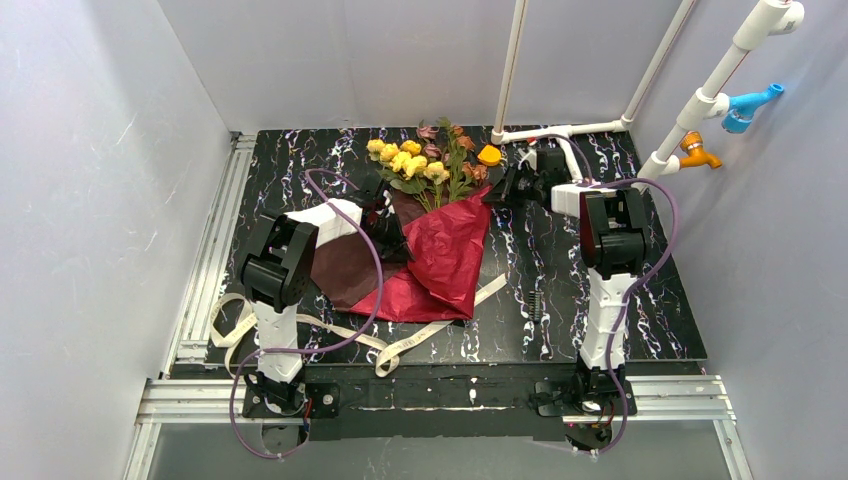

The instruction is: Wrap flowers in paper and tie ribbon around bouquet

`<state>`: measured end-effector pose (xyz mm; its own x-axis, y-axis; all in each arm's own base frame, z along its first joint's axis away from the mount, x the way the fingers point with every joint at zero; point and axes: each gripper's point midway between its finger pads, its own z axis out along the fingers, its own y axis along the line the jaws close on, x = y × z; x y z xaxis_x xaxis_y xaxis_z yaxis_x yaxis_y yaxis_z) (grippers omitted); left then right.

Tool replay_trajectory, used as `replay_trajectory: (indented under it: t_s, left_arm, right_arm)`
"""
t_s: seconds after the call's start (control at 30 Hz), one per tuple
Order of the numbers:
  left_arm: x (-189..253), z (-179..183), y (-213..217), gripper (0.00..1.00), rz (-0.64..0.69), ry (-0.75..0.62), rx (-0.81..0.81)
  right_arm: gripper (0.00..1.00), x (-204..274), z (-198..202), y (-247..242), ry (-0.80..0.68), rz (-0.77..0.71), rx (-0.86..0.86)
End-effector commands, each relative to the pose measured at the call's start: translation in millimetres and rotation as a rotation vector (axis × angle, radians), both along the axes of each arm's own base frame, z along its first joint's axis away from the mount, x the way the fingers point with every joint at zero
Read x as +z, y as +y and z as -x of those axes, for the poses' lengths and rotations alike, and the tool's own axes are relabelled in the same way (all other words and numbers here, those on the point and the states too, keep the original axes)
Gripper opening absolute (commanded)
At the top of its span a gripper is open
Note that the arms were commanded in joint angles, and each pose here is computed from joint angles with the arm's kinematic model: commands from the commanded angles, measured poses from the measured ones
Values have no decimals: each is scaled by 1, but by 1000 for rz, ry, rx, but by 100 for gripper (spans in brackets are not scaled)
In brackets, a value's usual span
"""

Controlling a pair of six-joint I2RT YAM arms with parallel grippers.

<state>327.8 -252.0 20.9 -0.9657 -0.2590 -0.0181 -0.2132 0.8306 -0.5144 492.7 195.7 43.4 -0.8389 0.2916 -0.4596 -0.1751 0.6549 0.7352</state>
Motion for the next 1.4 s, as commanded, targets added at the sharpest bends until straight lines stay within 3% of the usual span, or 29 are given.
replay_trajectory:
  t_s: [0.0, 0.17, 0.3, 0.4, 0.6, 0.77, 1.07, 1.17, 1.23, 1.37]
  left_arm:
    - [-19, 15, 14, 0, -96, 69, -19]
    - [-16, 14, 15, 0, -101, 61, -24]
    - [-14, 12, 14, 0, -99, 52, -30]
    - [-11, 10, 13, 0, -100, 43, -33]
    - [-5, 5, 10, 0, -94, 27, -35]
    - [0, 3, 10, 0, -97, 17, -33]
    - [17, -5, 8, 2, -91, -9, -32]
    - [28, -5, 10, 11, -102, -28, -33]
    - [43, -5, 18, 25, -134, -72, -30]
    - [78, 2, 55, 63, -277, -186, 13]
  right_arm:
    - [13, 8, -4, 8, -71, -20, 61]
    - [22, 55, -5, 9, -140, 5, 69]
    - [46, 85, 20, 13, -148, 30, 64]
    - [55, 101, 62, 27, -150, 32, 85]
    - [55, 81, 173, 70, -35, 9, 204]
    - [52, 69, 236, 80, 43, -35, 245]
    - [50, 13, 280, 73, 136, 1, 264]
    - [49, 2, 284, 74, 160, 13, 277]
    - [49, 3, 284, 75, 158, 17, 282]
    - [49, 15, 282, 79, 130, 37, 301]
